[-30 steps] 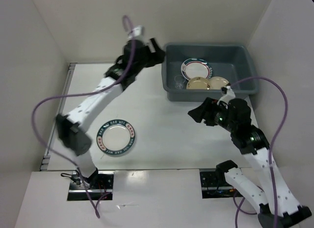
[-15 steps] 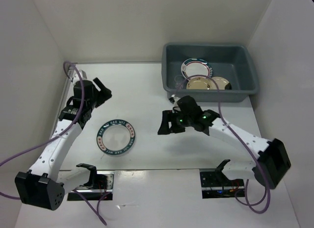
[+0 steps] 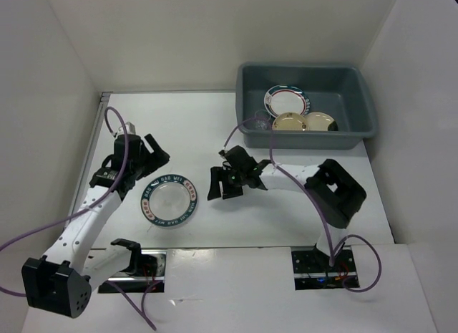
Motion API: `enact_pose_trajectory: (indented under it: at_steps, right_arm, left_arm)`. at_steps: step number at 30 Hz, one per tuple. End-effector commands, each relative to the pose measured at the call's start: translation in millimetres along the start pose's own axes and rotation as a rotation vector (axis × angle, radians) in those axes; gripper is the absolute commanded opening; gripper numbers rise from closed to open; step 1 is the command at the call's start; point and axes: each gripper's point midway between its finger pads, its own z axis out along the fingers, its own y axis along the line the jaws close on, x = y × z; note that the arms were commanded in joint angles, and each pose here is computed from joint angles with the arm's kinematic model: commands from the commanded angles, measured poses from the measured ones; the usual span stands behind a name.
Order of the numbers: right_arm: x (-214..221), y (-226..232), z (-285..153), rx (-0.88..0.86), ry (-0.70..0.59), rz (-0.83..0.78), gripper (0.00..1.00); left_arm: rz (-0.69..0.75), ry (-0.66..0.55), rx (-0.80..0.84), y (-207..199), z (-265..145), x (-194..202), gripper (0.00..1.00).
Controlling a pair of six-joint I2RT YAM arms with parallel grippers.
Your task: Place the mixed dishes into the plastic bin
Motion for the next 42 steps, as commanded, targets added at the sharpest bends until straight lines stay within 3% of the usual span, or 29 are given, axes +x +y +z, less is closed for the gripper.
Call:
enact_pose_trajectory:
  at_steps: [1,8,12,16,17,18,21,25,29,35,38,42]
  right_arm:
    - [-38,27,22,-0.086,-0.105,-0.036,0.73]
    - [-39,42,65,-0.11,-0.069,-0.045,0.69]
    - [-46,51,82,-0.126,-0.061,-0.032,0.59]
    - [-38,46,92,-0.104,-0.026,-0.026,0.23]
    - [-36,42,93,-0.085,-0.023,-0.02,0.05]
    - [-39,43,87,-0.071,-0.033,-0.019,0.0]
    - [-42,43,66,-0.033,-0.046,-0.047,0.0]
    - [-89,75,-12,0.023,-0.24,-0.122,0.0]
    - [-158,68,-94,0.106,-0.44,-0.101,0.0]
    - [-262,-24,-226,0.264,-0.751,0.036,0.0]
    - [-292,-76,-288,0.351,-0.881,0.116,0.0]
    - [-309,-142,-334,0.519,-0.982,0.231,0.0]
  left_arm:
    - [0.039,-0.026,0.014,1,-11,-2,0.86]
    - [0.092,-0.01,0.023,3,-22,8,0.86]
    - [0.092,-0.009,0.022,4,-24,9,0.87]
    - [0.09,-0.023,0.02,4,-26,6,0.89]
    - [0.092,-0.016,0.014,7,-24,9,0.89]
    - [0.092,-0.016,0.014,7,-24,9,0.89]
    - [0.081,-0.028,0.013,7,-26,7,0.89]
    - [0.039,-0.083,-0.068,18,-32,-5,0.89]
    - [0.015,-0.181,-0.109,17,-48,-34,0.91]
    - [0.02,-0.176,-0.059,6,-52,-38,0.91]
    - [0.022,-0.149,-0.03,2,-48,-30,0.91]
    - [0.01,-0.136,-0.025,5,-47,-23,0.91]
